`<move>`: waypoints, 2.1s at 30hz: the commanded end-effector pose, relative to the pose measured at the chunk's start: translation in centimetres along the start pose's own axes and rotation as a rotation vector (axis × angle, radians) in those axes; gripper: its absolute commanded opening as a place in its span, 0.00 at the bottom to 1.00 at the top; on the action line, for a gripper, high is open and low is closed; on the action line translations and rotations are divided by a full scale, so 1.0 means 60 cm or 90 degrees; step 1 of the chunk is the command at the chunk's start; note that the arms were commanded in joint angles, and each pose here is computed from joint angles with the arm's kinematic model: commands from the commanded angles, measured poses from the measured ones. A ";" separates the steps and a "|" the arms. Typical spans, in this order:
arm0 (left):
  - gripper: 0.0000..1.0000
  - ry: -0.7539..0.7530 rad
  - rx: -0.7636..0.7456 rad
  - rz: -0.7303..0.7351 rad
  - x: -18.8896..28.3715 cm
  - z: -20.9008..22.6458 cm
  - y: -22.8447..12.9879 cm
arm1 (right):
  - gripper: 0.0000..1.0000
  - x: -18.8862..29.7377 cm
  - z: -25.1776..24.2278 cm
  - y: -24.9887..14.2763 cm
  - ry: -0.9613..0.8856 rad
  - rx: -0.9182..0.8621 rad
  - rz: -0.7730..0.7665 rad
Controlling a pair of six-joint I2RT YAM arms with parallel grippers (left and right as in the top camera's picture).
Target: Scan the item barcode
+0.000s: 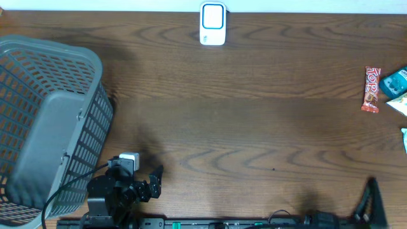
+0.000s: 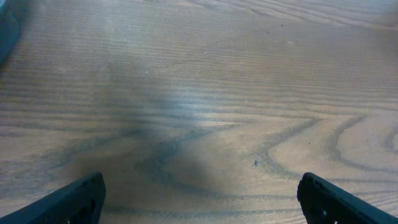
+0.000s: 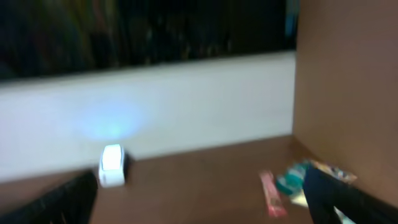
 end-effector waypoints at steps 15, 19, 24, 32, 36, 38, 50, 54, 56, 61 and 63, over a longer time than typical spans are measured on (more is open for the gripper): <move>0.98 0.004 0.018 0.034 -0.004 0.006 -0.020 | 0.99 -0.217 0.024 -0.316 0.002 -0.093 -0.031; 0.98 0.004 0.018 0.034 -0.004 0.006 -0.020 | 0.99 -0.240 0.034 -0.369 0.014 -0.094 -0.020; 0.98 0.004 0.018 0.034 -0.004 0.006 -0.020 | 0.99 -0.256 0.044 -0.422 0.022 -0.095 -0.007; 0.98 0.004 0.018 0.034 -0.004 0.006 -0.020 | 0.99 -0.262 0.050 -0.482 0.024 -0.095 0.052; 0.98 0.004 0.018 0.034 -0.004 0.006 -0.020 | 0.99 -0.261 0.050 -0.492 0.023 -0.095 0.070; 0.98 0.004 0.018 0.034 -0.004 0.006 -0.020 | 0.99 -0.261 0.050 -0.492 0.023 -0.095 0.069; 0.98 0.004 0.018 0.034 -0.004 0.006 -0.020 | 0.99 -0.261 0.050 -0.492 0.023 -0.095 0.069; 0.98 0.004 0.018 0.034 -0.004 0.006 -0.020 | 0.99 -0.261 0.050 -0.492 0.023 -0.095 0.069; 0.98 0.004 0.018 0.034 -0.004 0.006 -0.020 | 0.99 -0.261 0.050 -0.492 0.023 -0.095 0.069; 0.98 0.006 -0.022 -0.068 -0.003 0.000 0.033 | 0.99 -0.261 0.050 -0.492 0.023 -0.095 0.069; 0.98 -0.024 -0.052 -0.154 0.000 -0.017 0.077 | 0.99 -0.261 0.050 -0.492 0.023 -0.095 0.069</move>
Point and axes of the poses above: each gripper's point midway between its finger pads, its own x axis back along the fingers, its own z axis along the line the jaws close on, y = z × x, the point moved 4 cm from there along x, back along the fingers, and after that the axes turned 12 degrees about x, right-handed, at the moved point
